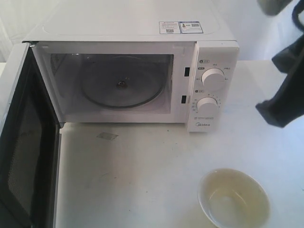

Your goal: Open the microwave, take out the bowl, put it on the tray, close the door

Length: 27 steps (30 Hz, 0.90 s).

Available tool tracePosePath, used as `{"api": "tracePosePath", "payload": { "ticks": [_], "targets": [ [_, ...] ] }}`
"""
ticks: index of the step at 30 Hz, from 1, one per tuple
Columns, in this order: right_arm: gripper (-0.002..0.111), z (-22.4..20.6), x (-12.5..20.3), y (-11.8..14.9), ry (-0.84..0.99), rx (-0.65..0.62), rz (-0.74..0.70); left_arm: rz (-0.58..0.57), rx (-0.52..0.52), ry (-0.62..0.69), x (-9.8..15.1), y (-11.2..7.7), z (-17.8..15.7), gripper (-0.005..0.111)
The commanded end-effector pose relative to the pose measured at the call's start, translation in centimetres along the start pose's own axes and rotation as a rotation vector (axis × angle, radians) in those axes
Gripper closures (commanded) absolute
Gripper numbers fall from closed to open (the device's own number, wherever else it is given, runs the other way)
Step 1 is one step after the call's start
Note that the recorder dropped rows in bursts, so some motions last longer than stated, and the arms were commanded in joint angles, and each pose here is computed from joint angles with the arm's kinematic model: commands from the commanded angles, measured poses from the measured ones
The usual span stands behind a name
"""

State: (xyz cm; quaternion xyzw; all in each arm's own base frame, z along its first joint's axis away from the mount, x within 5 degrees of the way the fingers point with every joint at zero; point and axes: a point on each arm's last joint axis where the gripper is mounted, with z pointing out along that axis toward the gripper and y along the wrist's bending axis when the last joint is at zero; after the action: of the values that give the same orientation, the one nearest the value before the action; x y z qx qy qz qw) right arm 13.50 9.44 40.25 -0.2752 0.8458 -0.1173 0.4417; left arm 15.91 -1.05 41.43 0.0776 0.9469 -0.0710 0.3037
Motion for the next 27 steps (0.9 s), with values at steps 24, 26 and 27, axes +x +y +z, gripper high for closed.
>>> {"api": "tracePosePath", "payload": {
  "ticks": [24,26,27],
  "targets": [
    [0.108,3.4,-1.8,-0.3,-0.198,0.089,-0.028,0.482,1.249,-0.467,2.3,-9.6,5.0,0.107],
    [0.108,4.4,-2.3,0.4,-0.206,0.059,-0.036,0.472,1.258,-0.427,2.4,-9.8,4.9,0.107],
    [0.108,5.0,-2.4,0.8,-0.188,0.052,-0.041,0.471,1.236,-0.368,2.6,-9.8,5.0,0.107]
  ]
}}
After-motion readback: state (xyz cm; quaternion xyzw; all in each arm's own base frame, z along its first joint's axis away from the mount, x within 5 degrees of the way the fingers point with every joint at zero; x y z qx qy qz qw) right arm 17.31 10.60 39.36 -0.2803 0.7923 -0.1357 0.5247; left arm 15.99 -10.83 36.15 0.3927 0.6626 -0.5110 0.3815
